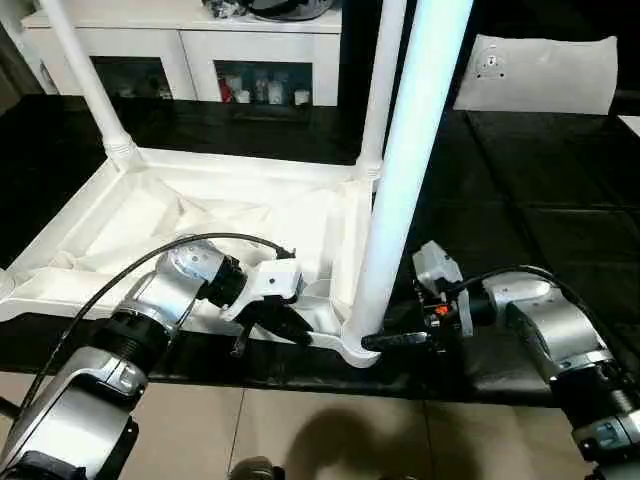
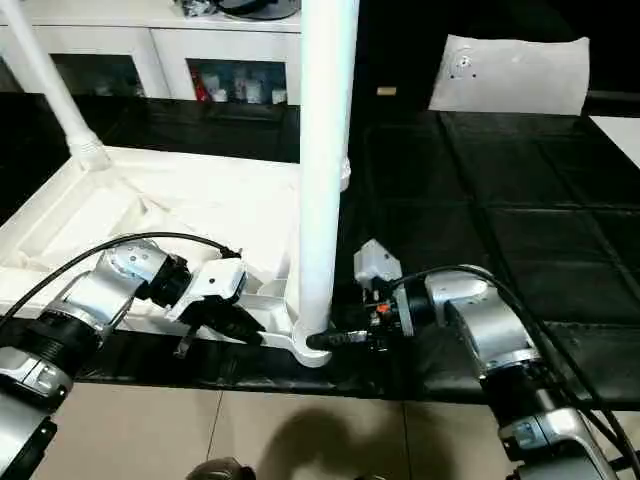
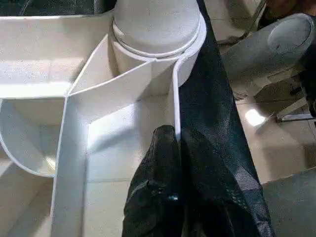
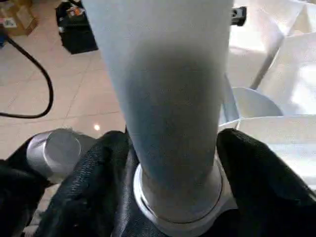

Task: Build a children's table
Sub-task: Rotate leg to tighten

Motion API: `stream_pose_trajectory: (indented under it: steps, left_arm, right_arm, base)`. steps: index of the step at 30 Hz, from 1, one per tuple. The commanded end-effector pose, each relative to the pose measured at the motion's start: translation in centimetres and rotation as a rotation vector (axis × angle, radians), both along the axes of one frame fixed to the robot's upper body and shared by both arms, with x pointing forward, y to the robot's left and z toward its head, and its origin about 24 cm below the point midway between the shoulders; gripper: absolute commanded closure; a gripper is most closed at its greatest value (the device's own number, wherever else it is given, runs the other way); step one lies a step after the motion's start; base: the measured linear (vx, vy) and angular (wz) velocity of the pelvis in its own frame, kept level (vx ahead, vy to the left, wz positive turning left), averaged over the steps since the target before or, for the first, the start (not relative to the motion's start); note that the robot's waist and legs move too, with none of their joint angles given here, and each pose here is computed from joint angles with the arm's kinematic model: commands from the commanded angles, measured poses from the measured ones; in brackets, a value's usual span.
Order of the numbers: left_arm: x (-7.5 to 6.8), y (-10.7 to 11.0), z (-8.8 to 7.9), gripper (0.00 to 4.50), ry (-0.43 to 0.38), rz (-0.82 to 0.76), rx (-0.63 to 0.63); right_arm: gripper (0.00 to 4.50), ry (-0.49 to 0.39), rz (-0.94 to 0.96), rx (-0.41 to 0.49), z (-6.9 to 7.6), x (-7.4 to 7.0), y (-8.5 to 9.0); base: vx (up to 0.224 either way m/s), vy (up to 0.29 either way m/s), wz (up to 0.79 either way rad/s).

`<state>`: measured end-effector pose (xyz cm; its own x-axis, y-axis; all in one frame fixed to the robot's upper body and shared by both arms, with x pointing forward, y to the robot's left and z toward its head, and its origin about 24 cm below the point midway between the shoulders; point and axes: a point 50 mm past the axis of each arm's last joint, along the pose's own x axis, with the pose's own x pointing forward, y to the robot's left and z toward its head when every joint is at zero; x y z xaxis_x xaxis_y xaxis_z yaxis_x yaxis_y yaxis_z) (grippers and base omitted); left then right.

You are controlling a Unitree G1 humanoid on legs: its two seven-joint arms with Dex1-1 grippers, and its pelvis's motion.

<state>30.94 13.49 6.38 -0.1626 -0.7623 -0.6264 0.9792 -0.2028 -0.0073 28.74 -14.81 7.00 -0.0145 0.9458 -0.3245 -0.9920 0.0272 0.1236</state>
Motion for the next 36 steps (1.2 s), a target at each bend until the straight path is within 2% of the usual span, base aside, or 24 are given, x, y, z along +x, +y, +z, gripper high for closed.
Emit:
stream_pose_trajectory:
  steps: [1,11,19,20,23,25,26,28,30,33,36]
  left_arm:
    - [-0.1,-0.2,0.1,4.50,-0.003,-0.058,0.035]
    - [0.1,-0.1,0.0,4.50,-0.016,-0.040,0.038]
    - [0.9,-0.8,-0.3,4.50,-0.010,0.089,-0.004]
    - [1.5,-1.5,-0.2,4.50,-0.009,0.169,-0.038]
    - [1.9,-2.4,-0.1,4.50,-0.003,0.242,-0.077]
    - [2.3,-3.1,-0.1,4.50,-0.005,0.296,-0.088]
    - [2.6,-3.6,0.0,4.50,0.002,0.339,-0.099]
    - [2.8,-3.9,0.0,4.50,0.001,0.369,-0.106]
    - [3.5,-4.8,0.3,4.50,-0.004,0.455,-0.134]
    - [4.6,-5.8,1.0,4.50,-0.032,0.595,-0.180]
    - [5.5,-6.6,1.8,4.50,-0.068,0.698,-0.219]
  right_arm:
    - [1.71,-0.021,0.023,-0.006,0.3,0.2,0.1]
    - [2.51,-0.002,0.042,0.014,-0.2,-0.2,0.6]
    - [2.57,0.061,-0.020,0.074,-0.8,-1.6,0.7]
    - [2.57,0.080,-0.109,0.104,-1.2,-2.0,1.2]
    - [2.57,0.073,-0.221,0.088,-1.9,-2.1,2.1]
    - [2.57,0.055,-0.329,0.042,-2.6,-1.7,2.9]
    - [2.57,0.051,-0.447,0.033,-3.1,-1.1,3.5]
    - [2.57,0.058,-0.510,0.041,-3.2,-0.7,3.8]
    - [2.58,0.085,-0.677,0.055,-3.4,0.4,4.8]
    - [2.59,0.128,-0.906,0.077,-3.1,2.2,6.5]
    - [2.59,0.133,-1.080,0.073,-2.6,3.9,7.8]
  base:
    - [0.000,0.000,0.00]
    - [0.000,0.000,0.00]
    - [0.000,0.000,0.00]
    - [0.000,0.000,0.00]
    - [0.000,0.000,0.00]
    - [0.000,0.000,0.00]
    - [0.000,0.000,0.00]
    - [0.000,0.000,0.00]
    - [-0.012,0.026,-0.03]
    - [-0.029,0.024,-0.01]
    - [-0.021,0.007,0.01]
